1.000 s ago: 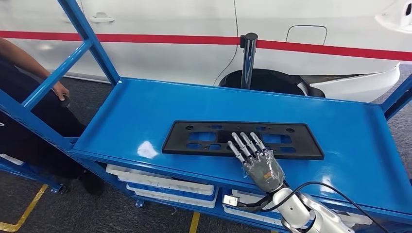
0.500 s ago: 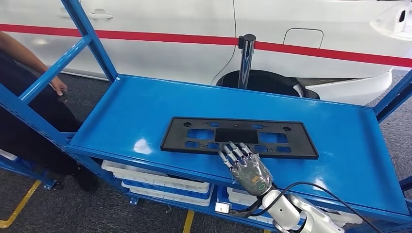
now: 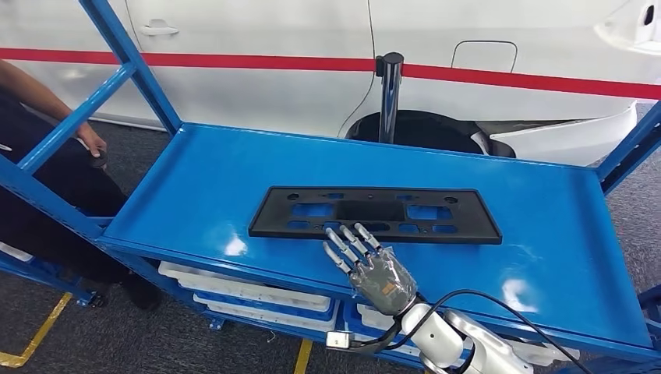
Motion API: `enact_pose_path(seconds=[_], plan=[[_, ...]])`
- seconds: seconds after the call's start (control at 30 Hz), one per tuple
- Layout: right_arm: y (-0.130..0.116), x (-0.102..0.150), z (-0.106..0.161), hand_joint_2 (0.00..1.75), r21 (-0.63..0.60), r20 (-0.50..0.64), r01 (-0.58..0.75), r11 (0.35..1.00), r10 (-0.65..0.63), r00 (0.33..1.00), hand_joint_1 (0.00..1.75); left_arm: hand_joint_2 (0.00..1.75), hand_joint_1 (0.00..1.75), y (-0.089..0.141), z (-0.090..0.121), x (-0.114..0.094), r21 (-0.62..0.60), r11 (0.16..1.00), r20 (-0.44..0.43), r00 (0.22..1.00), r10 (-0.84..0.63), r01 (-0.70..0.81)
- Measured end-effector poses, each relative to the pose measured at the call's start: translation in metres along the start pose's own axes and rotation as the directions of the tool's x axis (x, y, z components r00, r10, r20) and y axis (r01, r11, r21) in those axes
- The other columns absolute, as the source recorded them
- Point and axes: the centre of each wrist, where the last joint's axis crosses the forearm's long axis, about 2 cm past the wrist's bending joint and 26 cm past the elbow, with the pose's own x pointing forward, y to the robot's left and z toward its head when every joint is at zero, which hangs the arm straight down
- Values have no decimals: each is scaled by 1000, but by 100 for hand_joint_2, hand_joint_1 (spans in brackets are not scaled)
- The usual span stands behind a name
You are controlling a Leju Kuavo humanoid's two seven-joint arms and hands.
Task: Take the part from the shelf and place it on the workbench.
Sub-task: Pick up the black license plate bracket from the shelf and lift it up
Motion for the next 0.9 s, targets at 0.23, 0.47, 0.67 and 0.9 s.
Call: enact_pose_path(seconds=[0.23, 0.47, 0.67, 0.9], plan=[[-6, 5, -13, 175, 40, 34, 10, 999, -12, 999, 0, 0, 0, -2, 0, 0, -21, 998, 1, 999, 53, -53], [-6, 8, -18, 175, 48, 35, 21, 999, -23, 999, 0, 0, 0, -7, 0, -3, -40, 995, -7, 996, 86, -86], [-14, 3, -31, 175, 61, 39, 15, 998, -18, 999, 0, 0, 0, -6, 0, -2, -51, 994, -14, 996, 92, -93], [-23, -9, -46, 175, 107, 45, 1, 994, -6, 999, 0, 0, 0, -3, -1, 2, -57, 993, -10, 995, 99, -100]])
